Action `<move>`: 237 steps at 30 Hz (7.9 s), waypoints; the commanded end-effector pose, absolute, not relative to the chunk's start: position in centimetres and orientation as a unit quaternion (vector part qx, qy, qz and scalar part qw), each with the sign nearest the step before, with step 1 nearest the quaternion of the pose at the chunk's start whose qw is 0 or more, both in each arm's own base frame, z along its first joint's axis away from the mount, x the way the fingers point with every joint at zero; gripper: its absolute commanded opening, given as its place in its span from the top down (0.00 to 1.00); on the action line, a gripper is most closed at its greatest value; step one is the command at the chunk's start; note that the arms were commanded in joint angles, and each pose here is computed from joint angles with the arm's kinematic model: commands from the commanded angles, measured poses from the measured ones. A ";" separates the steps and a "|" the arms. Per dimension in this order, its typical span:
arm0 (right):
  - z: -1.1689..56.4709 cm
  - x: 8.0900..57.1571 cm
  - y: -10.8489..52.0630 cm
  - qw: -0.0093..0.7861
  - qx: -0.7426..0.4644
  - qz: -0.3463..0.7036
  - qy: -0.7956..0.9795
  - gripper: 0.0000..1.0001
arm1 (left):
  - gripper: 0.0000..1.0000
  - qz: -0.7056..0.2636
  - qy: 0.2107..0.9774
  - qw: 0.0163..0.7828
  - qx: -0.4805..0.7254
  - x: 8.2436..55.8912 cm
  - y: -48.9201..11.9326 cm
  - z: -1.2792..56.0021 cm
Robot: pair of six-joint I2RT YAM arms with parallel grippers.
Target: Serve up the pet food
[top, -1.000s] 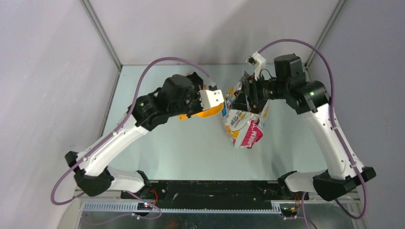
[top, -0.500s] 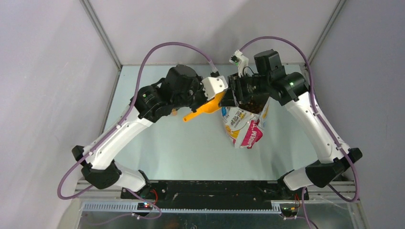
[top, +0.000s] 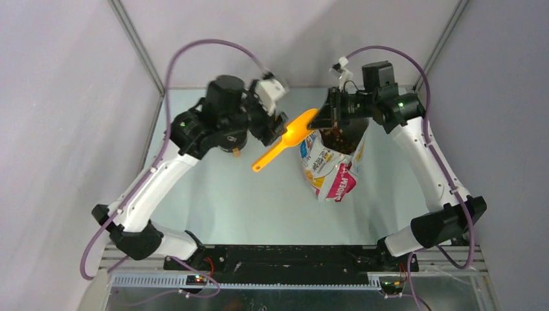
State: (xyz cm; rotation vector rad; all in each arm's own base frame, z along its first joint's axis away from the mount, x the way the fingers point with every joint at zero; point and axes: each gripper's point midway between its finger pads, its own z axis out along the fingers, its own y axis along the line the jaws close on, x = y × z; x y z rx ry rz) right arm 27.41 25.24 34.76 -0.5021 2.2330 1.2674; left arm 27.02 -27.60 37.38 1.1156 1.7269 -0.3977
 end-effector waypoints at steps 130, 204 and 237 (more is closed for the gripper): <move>30.8 23.9 27.0 0.454 -0.412 0.297 0.732 1.00 | 0.45 -0.651 0.687 0.274 0.171 21.3 -27.2 36.9; 34.0 34.1 8.3 0.487 -0.143 0.078 0.858 0.20 | 1.00 -0.513 0.657 0.428 0.350 20.8 -26.2 42.2; 38.5 37.9 13.2 0.499 -0.204 0.200 0.818 1.00 | 1.00 -0.387 0.641 0.559 0.356 25.0 -27.9 46.5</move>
